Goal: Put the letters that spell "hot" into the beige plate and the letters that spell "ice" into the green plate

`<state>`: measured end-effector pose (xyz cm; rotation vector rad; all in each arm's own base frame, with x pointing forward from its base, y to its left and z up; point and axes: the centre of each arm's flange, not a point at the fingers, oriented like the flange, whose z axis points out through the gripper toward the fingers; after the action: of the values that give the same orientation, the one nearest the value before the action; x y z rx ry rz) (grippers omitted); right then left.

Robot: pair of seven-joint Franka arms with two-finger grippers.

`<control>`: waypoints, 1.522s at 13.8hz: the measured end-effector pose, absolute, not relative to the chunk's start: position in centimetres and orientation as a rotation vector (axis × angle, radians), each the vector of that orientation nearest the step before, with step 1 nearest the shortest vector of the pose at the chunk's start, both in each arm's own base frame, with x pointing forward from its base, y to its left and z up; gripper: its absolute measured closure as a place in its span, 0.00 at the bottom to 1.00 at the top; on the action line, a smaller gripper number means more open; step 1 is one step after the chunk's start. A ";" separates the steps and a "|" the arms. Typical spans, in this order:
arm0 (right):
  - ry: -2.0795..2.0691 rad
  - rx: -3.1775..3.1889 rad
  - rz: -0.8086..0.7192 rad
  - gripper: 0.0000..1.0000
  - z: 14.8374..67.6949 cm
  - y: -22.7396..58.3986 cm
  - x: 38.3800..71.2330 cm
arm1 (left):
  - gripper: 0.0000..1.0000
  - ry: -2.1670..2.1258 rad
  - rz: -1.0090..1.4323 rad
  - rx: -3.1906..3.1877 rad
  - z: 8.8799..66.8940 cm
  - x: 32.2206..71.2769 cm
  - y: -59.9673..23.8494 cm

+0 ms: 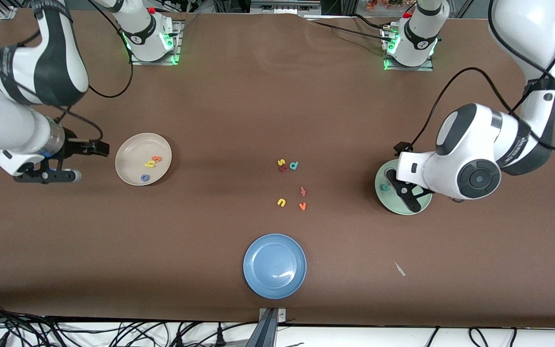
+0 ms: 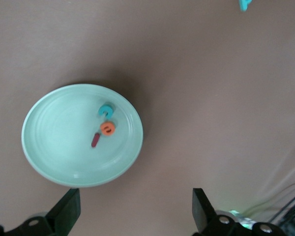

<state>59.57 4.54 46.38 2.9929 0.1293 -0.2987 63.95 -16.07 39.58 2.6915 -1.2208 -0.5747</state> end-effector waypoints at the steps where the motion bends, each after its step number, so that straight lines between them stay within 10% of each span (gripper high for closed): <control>1: 0.157 2.983 -0.311 0.00 47.9 4.7 59.0 | 0.00 -1.166 -0.562 2.736 41.8 63.9 -16.3; 11: -0.039 3.134 -0.279 0.00 56.8 1.5 55.6 | 0.00 -0.500 0.036 3.071 57.6 62.9 -4.3; 21: -0.057 3.142 -0.263 0.00 56.2 2.6 56.1 | 0.00 -0.067 0.019 3.122 61.8 55.7 -5.0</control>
<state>56.11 2.58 56.20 3.1425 -0.0566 -0.2630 55.71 -5.01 61.79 3.1224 -0.0666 0.0190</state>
